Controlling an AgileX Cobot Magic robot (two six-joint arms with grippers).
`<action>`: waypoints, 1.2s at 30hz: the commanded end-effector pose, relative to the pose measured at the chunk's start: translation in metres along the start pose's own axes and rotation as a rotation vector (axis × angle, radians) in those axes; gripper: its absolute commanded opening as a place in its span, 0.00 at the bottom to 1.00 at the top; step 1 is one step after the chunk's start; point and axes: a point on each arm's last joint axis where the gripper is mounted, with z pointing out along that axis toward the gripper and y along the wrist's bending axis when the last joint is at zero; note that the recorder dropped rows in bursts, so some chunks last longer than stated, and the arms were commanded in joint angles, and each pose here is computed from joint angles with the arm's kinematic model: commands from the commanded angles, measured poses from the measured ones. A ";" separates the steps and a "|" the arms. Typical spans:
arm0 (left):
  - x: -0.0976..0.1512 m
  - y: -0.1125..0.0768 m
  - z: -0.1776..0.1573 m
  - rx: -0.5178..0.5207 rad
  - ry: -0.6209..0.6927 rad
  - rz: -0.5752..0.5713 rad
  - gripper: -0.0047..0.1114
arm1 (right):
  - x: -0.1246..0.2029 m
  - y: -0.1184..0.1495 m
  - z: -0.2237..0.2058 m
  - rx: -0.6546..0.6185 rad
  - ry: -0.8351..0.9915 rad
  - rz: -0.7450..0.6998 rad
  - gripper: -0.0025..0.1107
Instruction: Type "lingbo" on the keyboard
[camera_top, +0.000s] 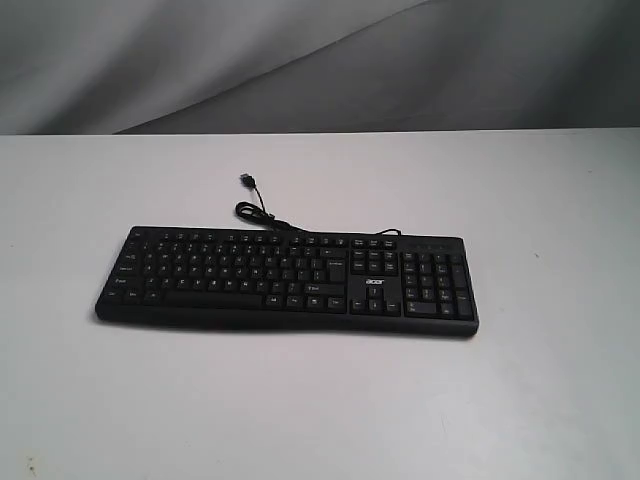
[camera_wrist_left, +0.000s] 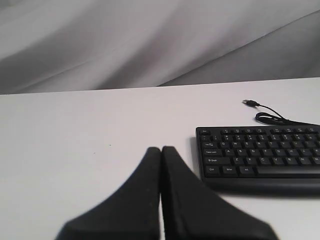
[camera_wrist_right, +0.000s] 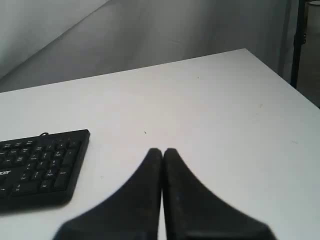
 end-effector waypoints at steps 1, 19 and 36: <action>0.001 0.000 0.000 0.001 -0.006 -0.006 0.04 | 0.001 0.000 0.000 0.001 0.001 -0.002 0.02; 0.001 0.000 0.000 0.001 -0.006 -0.006 0.04 | -0.056 -0.006 -0.020 -0.021 -0.675 0.242 0.02; 0.001 0.000 0.000 0.001 -0.006 -0.006 0.04 | -0.148 0.063 0.062 -0.510 -0.322 -0.113 0.02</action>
